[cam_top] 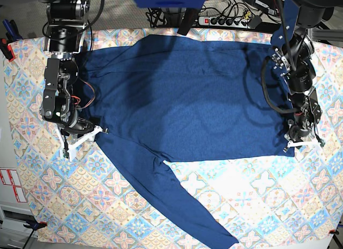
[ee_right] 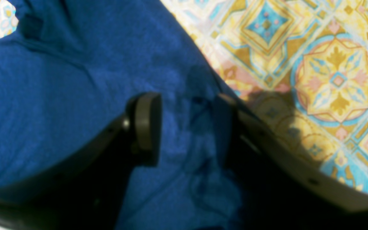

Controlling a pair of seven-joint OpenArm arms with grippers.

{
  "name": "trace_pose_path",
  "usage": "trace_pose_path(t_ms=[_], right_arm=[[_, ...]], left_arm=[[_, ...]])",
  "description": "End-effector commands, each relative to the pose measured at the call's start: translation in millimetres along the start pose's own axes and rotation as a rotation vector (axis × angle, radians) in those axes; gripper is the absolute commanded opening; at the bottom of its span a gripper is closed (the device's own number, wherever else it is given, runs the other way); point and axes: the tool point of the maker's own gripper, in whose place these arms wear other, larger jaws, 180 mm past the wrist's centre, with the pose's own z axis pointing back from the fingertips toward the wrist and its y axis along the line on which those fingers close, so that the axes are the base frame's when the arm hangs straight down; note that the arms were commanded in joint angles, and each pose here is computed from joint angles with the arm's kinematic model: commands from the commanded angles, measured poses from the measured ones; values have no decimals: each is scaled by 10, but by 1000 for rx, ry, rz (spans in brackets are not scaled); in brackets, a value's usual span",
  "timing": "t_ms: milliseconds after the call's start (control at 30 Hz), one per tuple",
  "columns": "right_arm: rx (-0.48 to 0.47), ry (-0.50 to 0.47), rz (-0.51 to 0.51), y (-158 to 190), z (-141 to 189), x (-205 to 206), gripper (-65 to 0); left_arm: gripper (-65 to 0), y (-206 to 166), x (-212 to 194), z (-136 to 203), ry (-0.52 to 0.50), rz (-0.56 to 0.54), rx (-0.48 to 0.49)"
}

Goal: Fold the T-shirt properly
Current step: 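Move both grippers down to the shirt's side edges, then grasp the side edges of the shirt body with both grippers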

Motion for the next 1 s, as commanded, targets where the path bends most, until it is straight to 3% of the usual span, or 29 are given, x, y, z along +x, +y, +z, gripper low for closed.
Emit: trace_pose_path(t_ms=[0, 133, 500, 633, 800, 967], right_arm=[[2, -46, 9, -10, 51, 155, -398], [-4, -17, 8, -40, 40, -4, -398], [0, -37, 15, -19, 76, 51, -396], [0, -41, 16, -14, 84, 64, -397], [1, -41, 17, -12, 89, 62, -398], [1, -41, 17, -12, 89, 62, -398]], left_arm=[[-404, -40, 165, 8, -45, -4, -8], [-404, 20, -16, 12, -17, -9, 1], [-406, 156, -239, 31, 25, -22, 19], [-409, 98, -474, 43, 107, -108, 4], [-415, -19, -526, 47, 119, -161, -50], [-535, -128, -531, 60, 124, -183, -121]])
